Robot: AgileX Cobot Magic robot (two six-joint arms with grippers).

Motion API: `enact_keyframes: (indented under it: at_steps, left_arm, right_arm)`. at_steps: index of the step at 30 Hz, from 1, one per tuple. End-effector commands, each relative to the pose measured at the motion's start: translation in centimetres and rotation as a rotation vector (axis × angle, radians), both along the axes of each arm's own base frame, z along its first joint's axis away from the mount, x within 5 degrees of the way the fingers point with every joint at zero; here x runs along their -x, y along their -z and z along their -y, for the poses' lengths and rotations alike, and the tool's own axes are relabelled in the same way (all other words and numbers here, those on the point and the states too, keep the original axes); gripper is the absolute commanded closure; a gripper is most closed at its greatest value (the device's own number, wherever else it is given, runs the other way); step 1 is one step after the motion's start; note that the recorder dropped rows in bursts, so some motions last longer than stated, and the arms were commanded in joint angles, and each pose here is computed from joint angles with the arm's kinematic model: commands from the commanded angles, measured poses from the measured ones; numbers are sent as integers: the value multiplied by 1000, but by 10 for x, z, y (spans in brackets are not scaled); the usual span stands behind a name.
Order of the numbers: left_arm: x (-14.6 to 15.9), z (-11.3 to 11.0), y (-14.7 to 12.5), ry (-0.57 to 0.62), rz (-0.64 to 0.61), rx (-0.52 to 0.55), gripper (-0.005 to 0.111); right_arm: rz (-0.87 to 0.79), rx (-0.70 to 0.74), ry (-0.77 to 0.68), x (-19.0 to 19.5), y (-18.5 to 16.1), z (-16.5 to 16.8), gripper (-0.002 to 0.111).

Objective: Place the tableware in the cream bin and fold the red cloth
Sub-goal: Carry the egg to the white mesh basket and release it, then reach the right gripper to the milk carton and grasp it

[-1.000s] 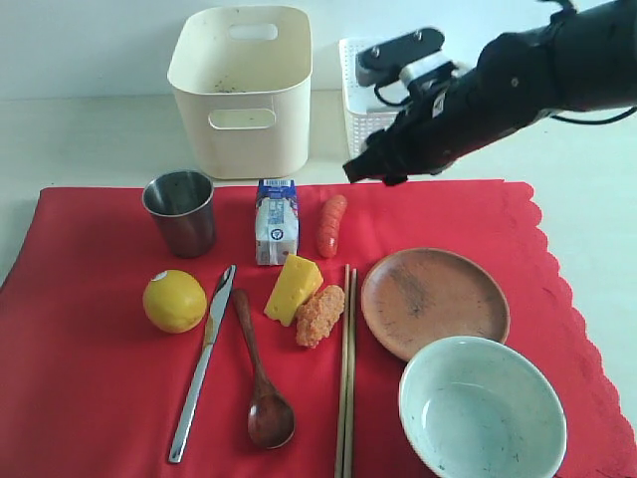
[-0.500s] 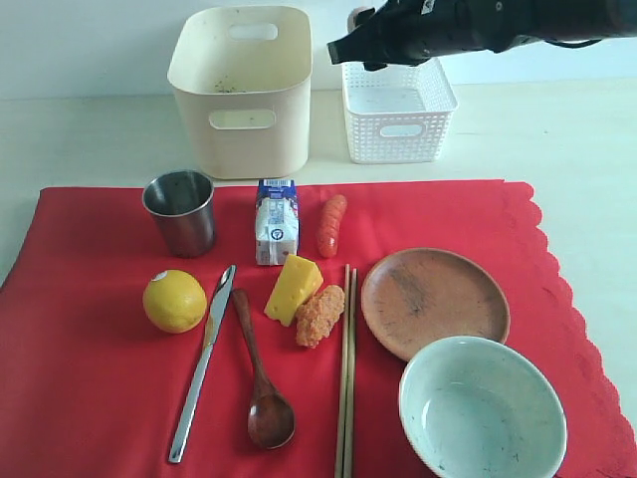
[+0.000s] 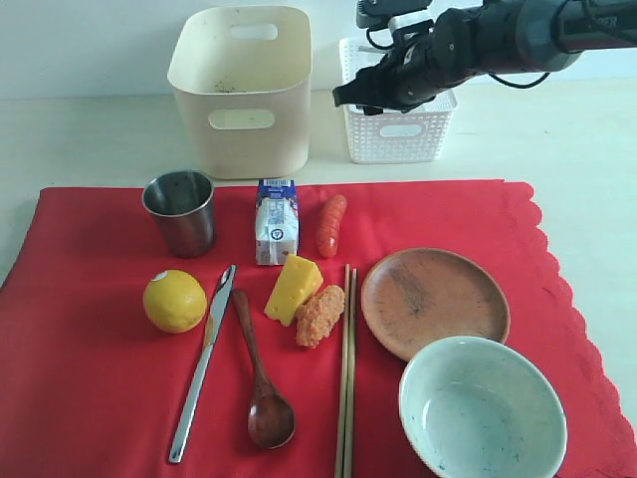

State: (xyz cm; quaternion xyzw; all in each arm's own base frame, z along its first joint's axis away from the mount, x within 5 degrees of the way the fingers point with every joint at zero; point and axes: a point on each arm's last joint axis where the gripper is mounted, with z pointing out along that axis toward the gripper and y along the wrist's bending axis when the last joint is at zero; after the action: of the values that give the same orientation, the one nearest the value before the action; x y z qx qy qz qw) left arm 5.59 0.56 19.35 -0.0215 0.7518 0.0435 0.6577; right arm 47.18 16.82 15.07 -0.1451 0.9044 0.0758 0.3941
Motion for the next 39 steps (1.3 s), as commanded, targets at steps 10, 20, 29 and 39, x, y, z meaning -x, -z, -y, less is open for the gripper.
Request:
enact_keyframes:
  at_steps: [10,20,29,39]
  left_arm:
    - [0,0,-1,-1,9,7,107]
    - [0,0,-1,-1,9,7,107]
    - [0,0,-1,-1,9,7,107]
    - [0,0,-1,-1,9,7,107]
  right_arm:
    - [2,48,-20,1,-13,5,26]
    - [-112,82,-13,63,-140,26,89]
    - [0,-7,-2,134,-155,48,108]
    - [-3,-22,-103,172,-123,29,108]
